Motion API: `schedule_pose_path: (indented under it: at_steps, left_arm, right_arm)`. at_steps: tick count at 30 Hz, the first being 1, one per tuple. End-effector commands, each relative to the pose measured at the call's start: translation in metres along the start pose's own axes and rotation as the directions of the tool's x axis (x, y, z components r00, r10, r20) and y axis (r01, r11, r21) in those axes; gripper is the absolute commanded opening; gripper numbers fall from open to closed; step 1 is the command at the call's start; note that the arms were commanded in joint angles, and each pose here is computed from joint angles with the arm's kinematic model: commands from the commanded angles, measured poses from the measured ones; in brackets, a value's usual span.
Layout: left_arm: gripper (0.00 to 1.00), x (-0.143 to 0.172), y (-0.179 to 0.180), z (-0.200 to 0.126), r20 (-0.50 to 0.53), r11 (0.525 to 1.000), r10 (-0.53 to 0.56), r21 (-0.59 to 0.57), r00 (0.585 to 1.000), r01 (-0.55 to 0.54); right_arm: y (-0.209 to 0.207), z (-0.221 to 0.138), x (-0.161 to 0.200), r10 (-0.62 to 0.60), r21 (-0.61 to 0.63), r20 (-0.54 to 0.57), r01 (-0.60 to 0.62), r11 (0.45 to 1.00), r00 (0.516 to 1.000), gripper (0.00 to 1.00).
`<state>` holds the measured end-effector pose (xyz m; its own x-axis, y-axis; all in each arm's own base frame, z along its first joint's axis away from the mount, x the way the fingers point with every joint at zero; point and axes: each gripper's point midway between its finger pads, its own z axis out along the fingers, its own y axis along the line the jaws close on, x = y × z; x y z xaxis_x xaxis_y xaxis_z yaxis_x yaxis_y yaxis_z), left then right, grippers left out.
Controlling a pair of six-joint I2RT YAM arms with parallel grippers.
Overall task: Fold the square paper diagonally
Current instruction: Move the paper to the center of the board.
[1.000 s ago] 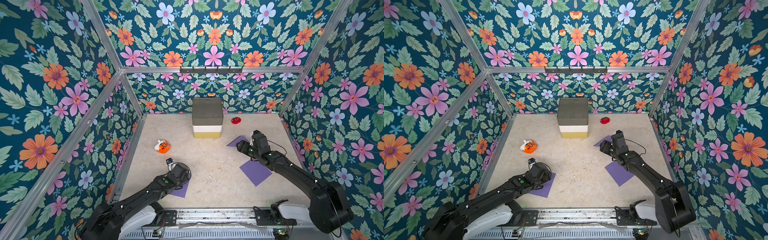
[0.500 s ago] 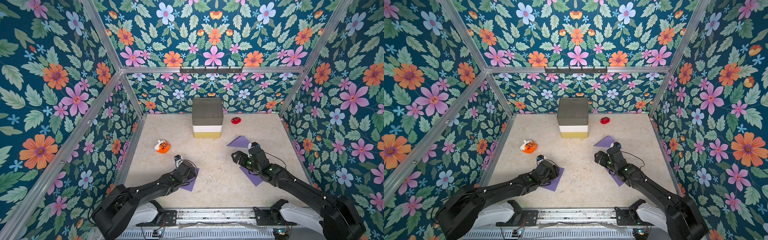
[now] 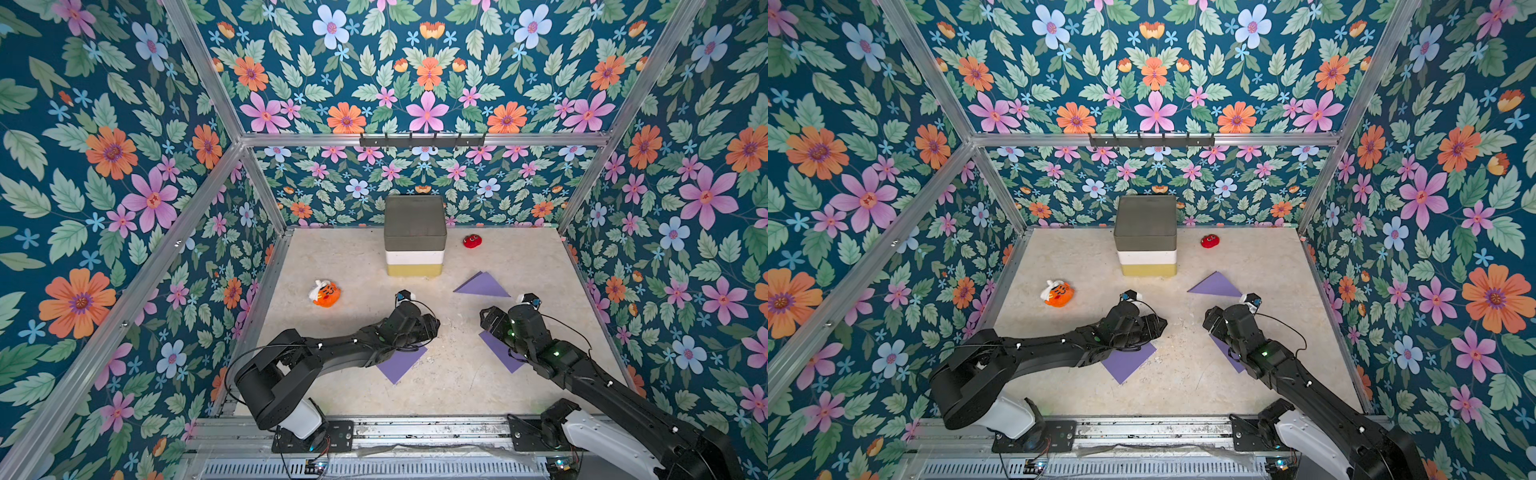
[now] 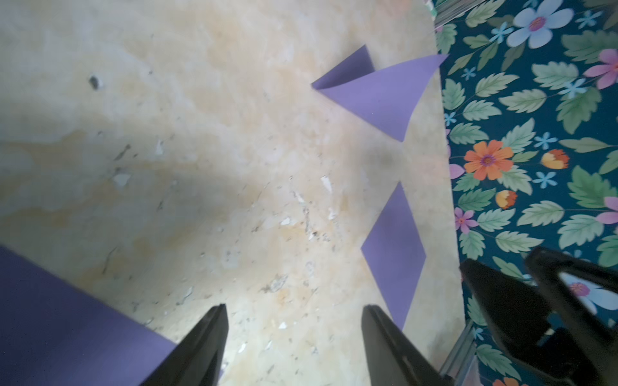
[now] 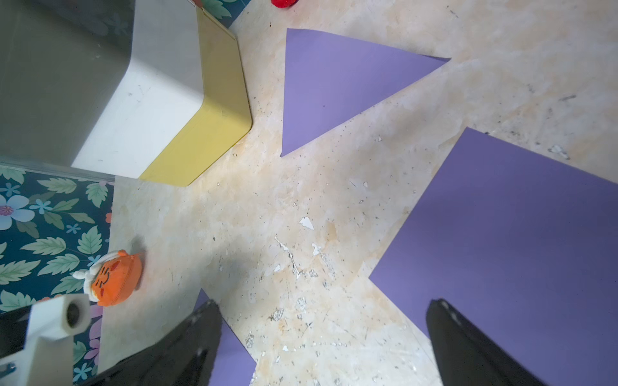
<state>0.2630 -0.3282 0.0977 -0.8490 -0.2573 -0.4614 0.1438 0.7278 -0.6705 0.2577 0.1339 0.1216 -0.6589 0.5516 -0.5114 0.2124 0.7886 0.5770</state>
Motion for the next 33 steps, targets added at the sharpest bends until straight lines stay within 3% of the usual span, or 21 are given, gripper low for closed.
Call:
schedule_pose_path:
  at_steps: [1,5,8,11,14,17,22,33]
  left_arm:
    - [0.75,-0.019,0.000,-0.015,0.074,0.997,0.056,-0.057,0.996,-0.052]
    - [0.94,-0.035,0.025,-0.049,0.161,0.981,0.118,-0.175,0.980,-0.089]
    - [0.99,-0.041,0.055,-0.075,0.214,0.963,0.131,-0.260,0.968,-0.072]
    - [0.99,-0.044,0.088,-0.099,0.250,0.951,0.114,-0.307,0.962,-0.032]
    - [0.99,-0.043,0.126,-0.114,0.248,0.939,0.017,-0.336,0.969,0.069]
    - [0.90,-0.040,0.137,-0.122,0.269,0.950,-0.004,-0.300,0.963,0.087]
    - [0.92,-0.040,0.143,-0.136,0.326,0.952,0.004,-0.291,0.945,0.096]
    - [0.99,-0.028,0.142,-0.129,0.328,0.978,0.033,-0.205,0.944,0.037]
  right_arm:
    - [0.003,-0.001,0.013,0.031,-0.029,-0.064,-0.033,0.999,0.997,0.99]
    - [0.027,0.002,0.037,-0.015,-0.077,-0.118,0.006,0.997,0.993,0.96]
    - [0.057,0.005,0.060,-0.083,-0.095,-0.158,0.068,0.993,0.984,0.92]
    - [0.093,0.012,0.087,-0.136,-0.157,-0.203,0.105,0.982,0.970,0.83]
    - [0.124,0.022,0.123,-0.170,-0.222,-0.276,0.109,0.969,0.946,0.69]
    - [0.147,0.031,0.155,-0.205,-0.249,-0.333,0.124,0.961,0.920,0.56]
    - [0.151,0.048,0.204,-0.260,-0.233,-0.440,0.171,0.957,0.860,0.40]
    - [0.113,0.077,0.234,-0.309,-0.102,-0.513,0.301,0.948,0.801,0.35]
